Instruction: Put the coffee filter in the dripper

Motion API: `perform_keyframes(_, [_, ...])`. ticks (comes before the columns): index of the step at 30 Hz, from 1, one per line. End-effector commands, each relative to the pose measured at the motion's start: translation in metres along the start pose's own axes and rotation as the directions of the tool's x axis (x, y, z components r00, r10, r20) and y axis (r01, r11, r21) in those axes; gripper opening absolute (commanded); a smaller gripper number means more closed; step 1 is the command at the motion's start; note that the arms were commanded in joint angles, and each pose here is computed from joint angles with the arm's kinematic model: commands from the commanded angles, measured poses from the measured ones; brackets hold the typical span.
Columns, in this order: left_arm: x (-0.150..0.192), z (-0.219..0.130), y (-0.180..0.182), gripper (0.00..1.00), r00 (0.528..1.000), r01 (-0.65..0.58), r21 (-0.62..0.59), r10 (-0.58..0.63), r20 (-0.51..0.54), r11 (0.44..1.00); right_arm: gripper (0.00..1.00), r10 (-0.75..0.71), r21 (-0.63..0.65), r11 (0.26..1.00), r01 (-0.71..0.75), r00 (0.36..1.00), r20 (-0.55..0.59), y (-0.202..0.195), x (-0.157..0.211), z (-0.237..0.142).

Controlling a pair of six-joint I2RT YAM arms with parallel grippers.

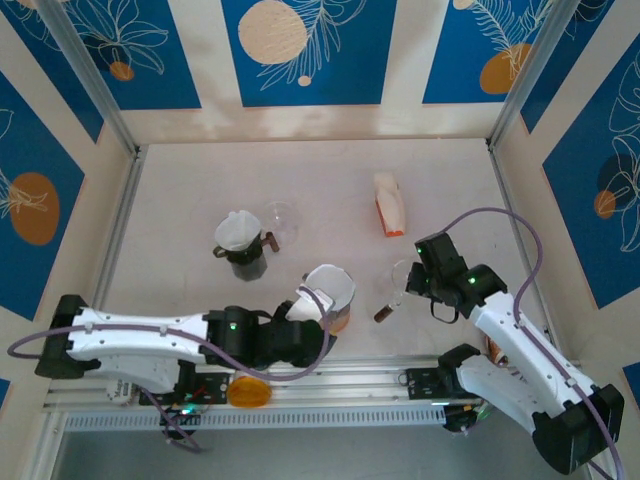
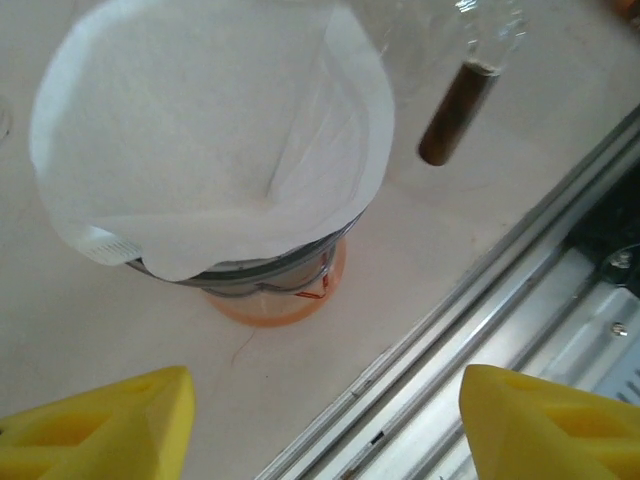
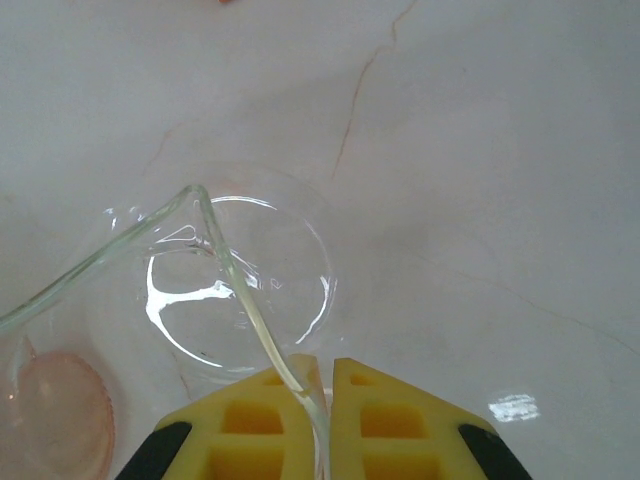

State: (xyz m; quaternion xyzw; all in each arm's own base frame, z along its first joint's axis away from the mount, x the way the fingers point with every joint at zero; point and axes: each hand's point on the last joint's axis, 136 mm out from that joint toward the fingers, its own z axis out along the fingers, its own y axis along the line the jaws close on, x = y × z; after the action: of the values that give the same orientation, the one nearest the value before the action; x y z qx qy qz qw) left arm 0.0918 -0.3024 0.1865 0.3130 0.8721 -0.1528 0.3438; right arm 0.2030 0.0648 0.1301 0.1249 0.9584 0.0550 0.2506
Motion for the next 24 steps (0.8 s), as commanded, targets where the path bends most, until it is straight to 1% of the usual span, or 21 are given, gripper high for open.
perform_keyframes(1, [0.002, 0.005, 0.004, 0.73, 0.998, 0.059, -0.01, -0.058, 0.031, 0.998, 0.08, 0.0, 0.053, 0.999, -0.002, 1.0, 0.028, -0.012, -0.003, -0.014])
perform_keyframes(3, [0.002, 0.006, 0.002, 0.73, 0.997, 0.067, 0.001, -0.066, 0.039, 0.998, 0.08, -0.009, 0.042, 0.999, 0.008, 1.0, 0.017, -0.008, -0.003, -0.012])
perform_keyframes(8, [0.004, 0.006, 0.005, 0.73, 0.997, 0.065, -0.013, -0.064, 0.034, 0.998, 0.09, -0.049, 0.151, 0.987, 0.056, 0.998, -0.045, -0.013, -0.002, 0.004])
perform_keyframes(12, [0.006, 0.002, 0.012, 0.74, 0.995, 0.089, -0.014, -0.088, 0.042, 0.996, 0.13, -0.062, 0.165, 0.984, 0.07, 0.996, -0.057, -0.012, 0.002, 0.01])
perform_keyframes(19, [0.011, 0.0, 0.026, 0.76, 0.99, 0.132, -0.02, -0.131, 0.048, 0.991, 0.25, -0.052, 0.126, 0.99, 0.059, 0.997, -0.063, -0.005, 0.004, 0.012])
perform_keyframes(24, [0.013, -0.001, 0.032, 0.77, 0.983, 0.175, -0.004, -0.175, 0.054, 0.985, 0.38, -0.053, 0.089, 0.994, 0.056, 0.998, -0.041, 0.002, -0.001, 0.003])
